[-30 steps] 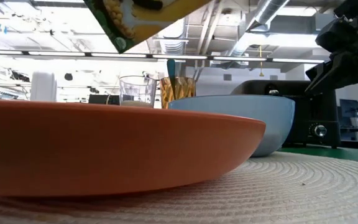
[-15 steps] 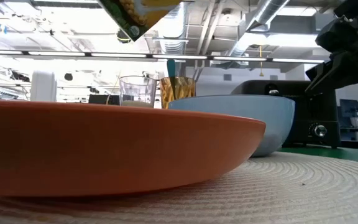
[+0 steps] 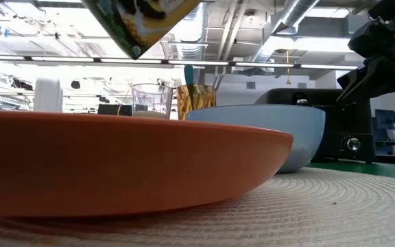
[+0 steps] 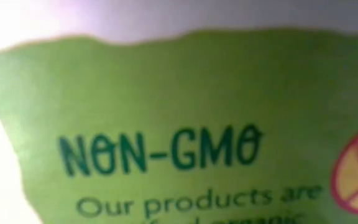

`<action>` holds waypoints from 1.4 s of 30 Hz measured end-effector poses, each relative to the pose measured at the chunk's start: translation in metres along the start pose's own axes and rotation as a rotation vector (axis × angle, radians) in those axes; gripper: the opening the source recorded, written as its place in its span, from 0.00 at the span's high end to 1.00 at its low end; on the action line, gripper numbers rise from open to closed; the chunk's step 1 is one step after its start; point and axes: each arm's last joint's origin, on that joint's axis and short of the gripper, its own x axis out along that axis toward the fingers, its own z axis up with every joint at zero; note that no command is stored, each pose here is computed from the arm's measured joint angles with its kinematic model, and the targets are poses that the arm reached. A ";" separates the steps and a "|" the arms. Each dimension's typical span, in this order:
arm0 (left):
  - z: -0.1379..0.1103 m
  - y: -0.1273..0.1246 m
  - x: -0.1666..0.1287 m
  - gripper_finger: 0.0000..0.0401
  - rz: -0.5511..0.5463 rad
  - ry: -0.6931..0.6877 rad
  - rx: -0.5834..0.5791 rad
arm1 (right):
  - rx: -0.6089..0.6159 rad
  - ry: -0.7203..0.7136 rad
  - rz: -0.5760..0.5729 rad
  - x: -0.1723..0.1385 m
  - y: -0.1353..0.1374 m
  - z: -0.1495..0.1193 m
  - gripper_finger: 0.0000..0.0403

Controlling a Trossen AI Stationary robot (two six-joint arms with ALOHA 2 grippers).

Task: Arrange a breakfast setting
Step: Pour the cereal from the cereal box on the blue bowl

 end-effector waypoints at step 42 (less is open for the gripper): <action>-0.217 -0.043 0.114 0.40 0.424 -0.414 -0.638 | 0.000 0.000 0.000 0.000 0.000 0.000 0.75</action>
